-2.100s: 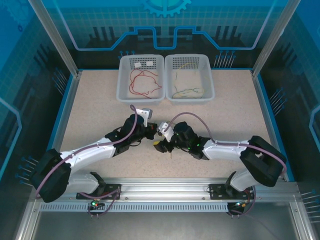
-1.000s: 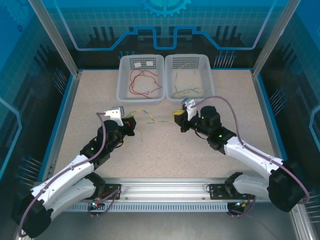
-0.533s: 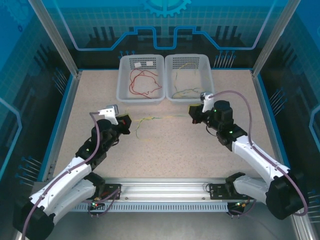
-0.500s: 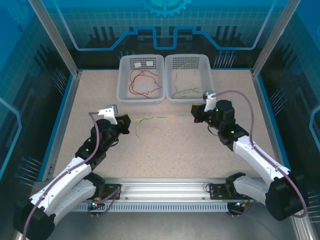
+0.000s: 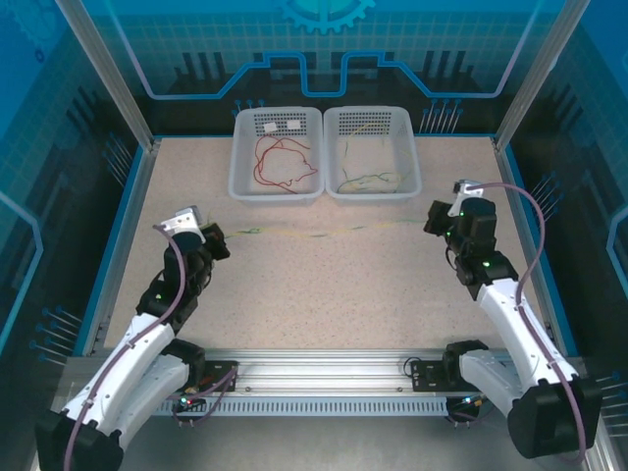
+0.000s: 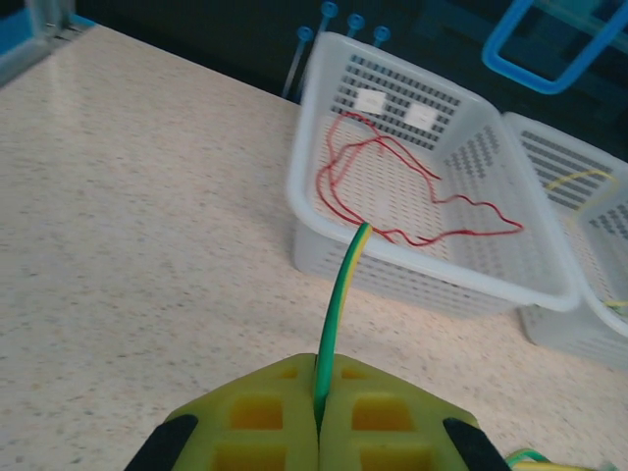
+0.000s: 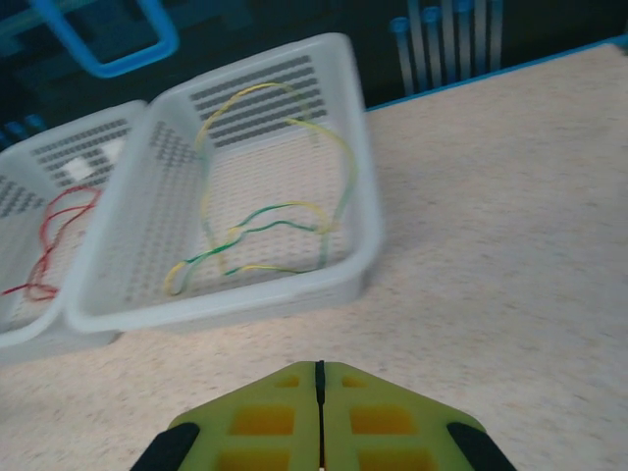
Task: Untangle the cables
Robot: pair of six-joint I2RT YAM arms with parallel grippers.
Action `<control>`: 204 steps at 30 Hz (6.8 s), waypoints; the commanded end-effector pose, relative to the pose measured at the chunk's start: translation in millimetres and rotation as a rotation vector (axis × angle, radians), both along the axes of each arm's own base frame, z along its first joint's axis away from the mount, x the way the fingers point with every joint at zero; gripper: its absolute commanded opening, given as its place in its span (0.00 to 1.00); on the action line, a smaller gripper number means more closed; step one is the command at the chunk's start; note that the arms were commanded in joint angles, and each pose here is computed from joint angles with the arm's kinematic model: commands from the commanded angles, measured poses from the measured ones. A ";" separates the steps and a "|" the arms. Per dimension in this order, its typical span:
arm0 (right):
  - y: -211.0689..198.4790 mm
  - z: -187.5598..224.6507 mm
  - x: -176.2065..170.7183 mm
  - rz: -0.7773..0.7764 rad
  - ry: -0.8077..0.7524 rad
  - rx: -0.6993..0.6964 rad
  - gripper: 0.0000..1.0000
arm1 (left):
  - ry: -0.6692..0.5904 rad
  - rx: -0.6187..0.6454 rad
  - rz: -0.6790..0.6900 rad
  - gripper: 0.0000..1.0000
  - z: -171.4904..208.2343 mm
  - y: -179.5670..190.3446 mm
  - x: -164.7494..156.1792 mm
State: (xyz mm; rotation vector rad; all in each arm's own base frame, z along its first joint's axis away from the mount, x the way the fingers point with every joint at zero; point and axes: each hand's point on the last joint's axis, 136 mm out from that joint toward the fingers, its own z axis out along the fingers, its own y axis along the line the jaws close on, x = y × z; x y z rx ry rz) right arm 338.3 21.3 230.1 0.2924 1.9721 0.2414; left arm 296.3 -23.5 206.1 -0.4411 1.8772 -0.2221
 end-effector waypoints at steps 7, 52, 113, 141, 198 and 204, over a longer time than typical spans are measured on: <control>-38.6 33.4 -14.2 -0.107 -0.047 0.041 0.00 | 0.048 -0.024 0.188 0.00 -25.7 41.2 -9.7; -4.3 263.7 60.5 0.079 -0.480 0.197 0.00 | -0.135 -0.171 -0.585 0.00 20.1 -111.1 -13.0; 91.1 -119.6 284.7 0.039 0.419 -0.272 0.00 | -0.062 -0.153 -0.521 0.00 -10.6 -106.1 -5.9; 108.1 63.6 222.2 0.166 0.127 -0.240 0.77 | -0.087 -0.183 -0.543 0.00 -2.0 -112.7 -2.1; 296.0 -19.5 -105.8 1.567 -0.131 -0.038 0.00 | -0.125 -0.223 -0.813 0.00 30.1 -171.3 -0.7; 292.8 -17.4 -105.3 1.560 -0.128 -0.047 0.00 | -0.120 -0.219 -0.791 0.00 27.0 -168.3 1.1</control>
